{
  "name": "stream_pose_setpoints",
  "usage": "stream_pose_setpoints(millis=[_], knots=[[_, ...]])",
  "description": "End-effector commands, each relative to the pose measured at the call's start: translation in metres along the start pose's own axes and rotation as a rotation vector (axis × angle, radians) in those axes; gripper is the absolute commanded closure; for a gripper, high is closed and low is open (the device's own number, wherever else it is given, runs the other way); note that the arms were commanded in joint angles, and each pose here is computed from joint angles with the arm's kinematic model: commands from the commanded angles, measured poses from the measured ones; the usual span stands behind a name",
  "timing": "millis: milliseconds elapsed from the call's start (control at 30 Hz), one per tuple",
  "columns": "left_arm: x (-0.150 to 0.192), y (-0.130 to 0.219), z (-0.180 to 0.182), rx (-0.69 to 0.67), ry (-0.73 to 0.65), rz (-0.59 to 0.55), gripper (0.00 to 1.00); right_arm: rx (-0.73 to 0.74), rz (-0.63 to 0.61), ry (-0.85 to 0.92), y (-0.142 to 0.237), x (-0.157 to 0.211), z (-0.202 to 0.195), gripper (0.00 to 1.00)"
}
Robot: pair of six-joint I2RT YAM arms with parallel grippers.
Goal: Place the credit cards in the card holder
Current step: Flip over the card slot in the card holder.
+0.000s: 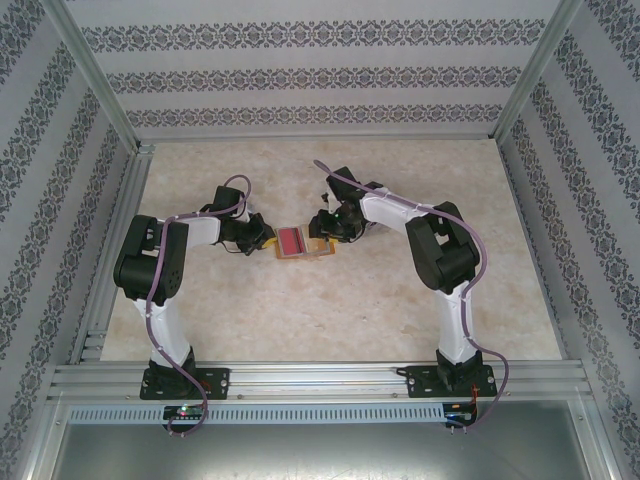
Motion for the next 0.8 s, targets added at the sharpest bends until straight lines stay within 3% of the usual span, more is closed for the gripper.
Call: stream_pose_setpoints(millis=[0, 333, 500, 667, 767], knots=[[0.0, -0.004, -0.006, 0.011, -0.006, -0.003, 0.93, -0.01, 0.03, 0.005, -0.012, 0.006, 0.003, 0.5], [0.002, -0.007, -0.007, 0.014, -0.008, 0.003, 0.93, -0.288, -0.089, -0.008, 0.003, -0.026, 0.049, 0.5], [0.002, -0.009, -0.008, 0.015, -0.01, 0.005, 0.93, -0.399, -0.086, -0.007, 0.006, -0.035, 0.069, 0.5], [0.001, -0.009, -0.008, 0.017, -0.009, 0.004, 0.93, -0.468, -0.051, 0.026, 0.009, -0.035, 0.09, 0.5], [0.001, -0.009, -0.009, 0.017, -0.011, 0.003, 0.93, -0.383, -0.067, 0.014, 0.011, -0.032, 0.077, 0.5]])
Point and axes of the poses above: each hand's point on the last joint's axis, 136 mm out from that joint toward the fingers, its own y axis back along the fingers, its own z axis along the line the jaws close on, x = y × z, the point moved 4 cm from there along y, back along the fingers, and after that the axes turned 12 degrees about y, right-handed, at the moved point
